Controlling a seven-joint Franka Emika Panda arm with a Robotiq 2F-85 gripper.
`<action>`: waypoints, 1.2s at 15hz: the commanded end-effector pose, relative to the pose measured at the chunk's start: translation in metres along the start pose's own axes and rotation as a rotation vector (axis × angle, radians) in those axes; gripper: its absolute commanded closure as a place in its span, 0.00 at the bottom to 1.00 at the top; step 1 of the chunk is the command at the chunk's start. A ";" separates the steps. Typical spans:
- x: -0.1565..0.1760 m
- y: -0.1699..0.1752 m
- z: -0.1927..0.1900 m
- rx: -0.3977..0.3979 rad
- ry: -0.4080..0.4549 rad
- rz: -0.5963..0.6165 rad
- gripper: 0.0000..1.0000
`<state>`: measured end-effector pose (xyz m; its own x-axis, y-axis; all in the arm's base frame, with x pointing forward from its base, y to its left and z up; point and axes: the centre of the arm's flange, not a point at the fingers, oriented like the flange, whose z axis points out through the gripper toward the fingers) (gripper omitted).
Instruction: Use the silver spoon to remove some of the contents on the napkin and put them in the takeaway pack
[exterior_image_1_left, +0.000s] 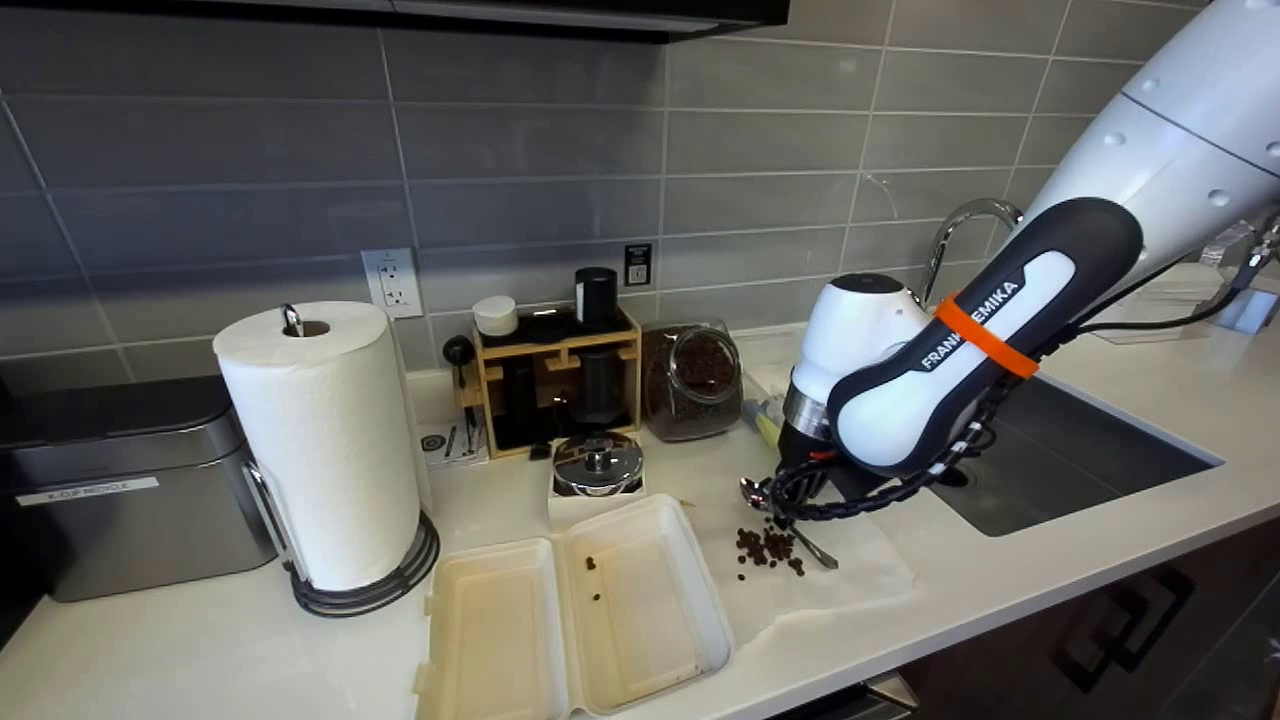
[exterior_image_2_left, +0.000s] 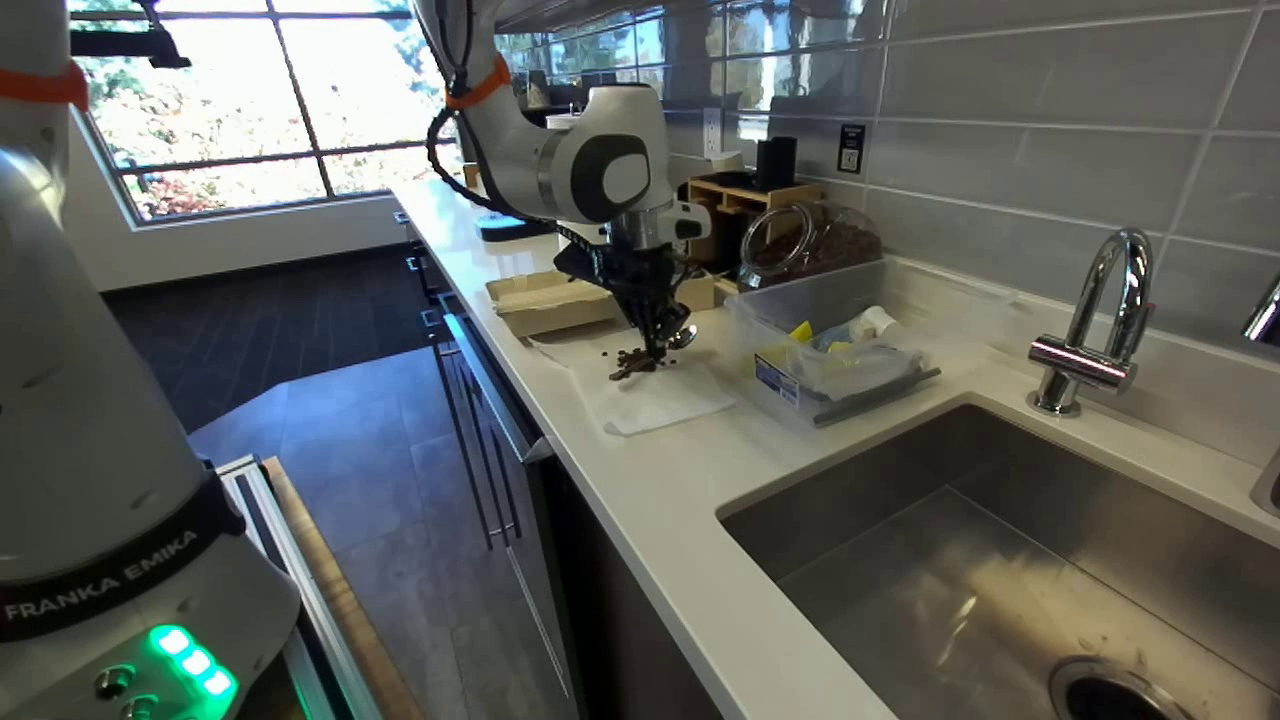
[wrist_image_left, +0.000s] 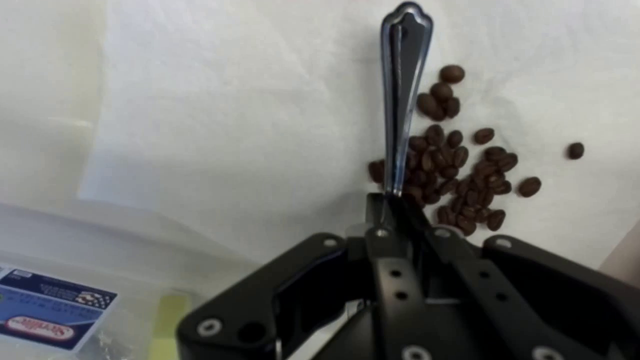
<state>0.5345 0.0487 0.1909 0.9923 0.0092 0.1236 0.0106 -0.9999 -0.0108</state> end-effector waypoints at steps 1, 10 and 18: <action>-0.023 0.016 -0.006 0.043 0.015 0.006 0.98; -0.047 0.037 -0.008 0.013 -0.038 0.085 0.98; -0.047 0.050 0.000 0.002 -0.055 0.102 0.98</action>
<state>0.4923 -0.0045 0.1852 0.9925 -0.0879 0.0852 -0.0861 -0.9960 -0.0243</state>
